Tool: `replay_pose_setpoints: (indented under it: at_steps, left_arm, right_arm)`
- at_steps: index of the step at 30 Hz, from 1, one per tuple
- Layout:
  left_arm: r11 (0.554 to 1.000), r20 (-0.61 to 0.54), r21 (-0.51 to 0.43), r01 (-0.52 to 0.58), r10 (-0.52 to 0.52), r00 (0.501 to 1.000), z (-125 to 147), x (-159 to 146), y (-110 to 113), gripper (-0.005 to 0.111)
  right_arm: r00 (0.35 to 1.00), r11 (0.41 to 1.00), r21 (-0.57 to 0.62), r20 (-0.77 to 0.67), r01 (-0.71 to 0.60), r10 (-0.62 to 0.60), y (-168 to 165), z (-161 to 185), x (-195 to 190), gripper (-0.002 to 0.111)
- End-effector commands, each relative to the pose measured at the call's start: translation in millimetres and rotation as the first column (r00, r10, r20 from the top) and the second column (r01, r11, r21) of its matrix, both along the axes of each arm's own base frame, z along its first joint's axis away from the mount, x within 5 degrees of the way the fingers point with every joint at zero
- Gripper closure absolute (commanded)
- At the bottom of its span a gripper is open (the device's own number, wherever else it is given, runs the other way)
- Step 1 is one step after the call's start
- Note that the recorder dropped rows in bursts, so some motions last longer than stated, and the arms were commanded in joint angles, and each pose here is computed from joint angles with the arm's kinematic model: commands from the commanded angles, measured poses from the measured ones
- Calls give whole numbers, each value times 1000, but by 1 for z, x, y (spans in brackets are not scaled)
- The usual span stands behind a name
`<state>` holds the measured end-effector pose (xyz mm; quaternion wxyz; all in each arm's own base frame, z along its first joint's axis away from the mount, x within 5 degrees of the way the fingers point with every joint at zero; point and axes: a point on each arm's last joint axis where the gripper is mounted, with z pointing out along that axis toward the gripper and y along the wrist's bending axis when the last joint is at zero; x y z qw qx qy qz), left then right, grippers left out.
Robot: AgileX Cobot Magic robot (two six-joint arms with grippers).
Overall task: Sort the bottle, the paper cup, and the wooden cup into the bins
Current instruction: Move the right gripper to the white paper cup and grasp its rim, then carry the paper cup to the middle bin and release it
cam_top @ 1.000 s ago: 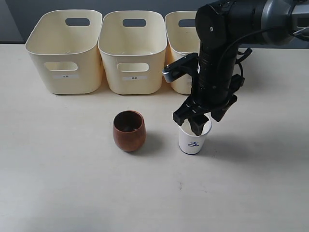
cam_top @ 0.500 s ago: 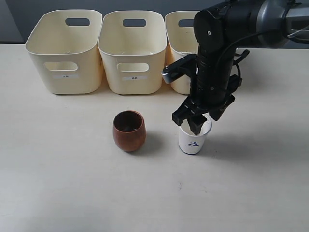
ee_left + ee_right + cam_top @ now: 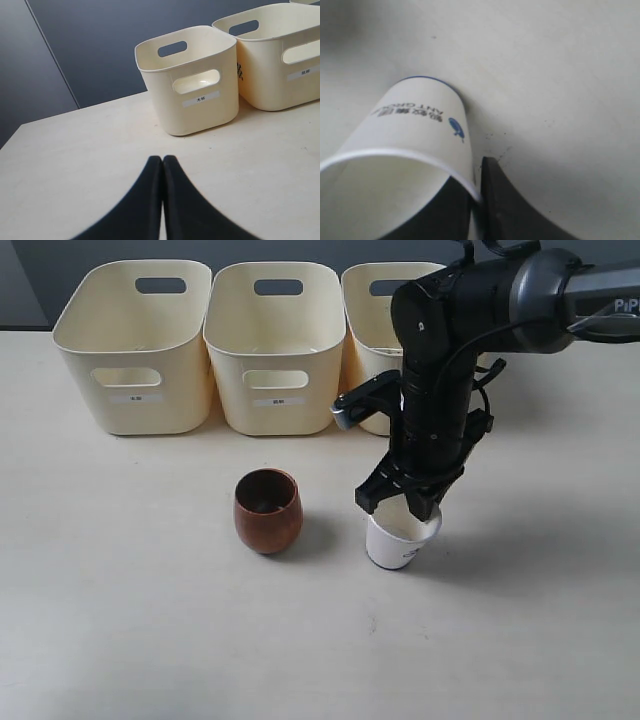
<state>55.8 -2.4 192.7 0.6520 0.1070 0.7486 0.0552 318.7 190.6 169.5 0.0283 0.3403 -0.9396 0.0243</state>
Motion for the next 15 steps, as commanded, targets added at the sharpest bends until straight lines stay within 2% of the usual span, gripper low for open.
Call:
replay_pose_setpoints:
  at_steps: [1,15]
  left_arm:
    - [1000,8,-3,-3,3,1000,0,0,0,107]
    - [1000,8,-3,-3,3,1000,0,0,0,107]
  right_arm:
    - [999,999,-16,1,-41,41,-2,1,1,107]
    - [999,999,-18,21,-48,49,-2,2,2,107]
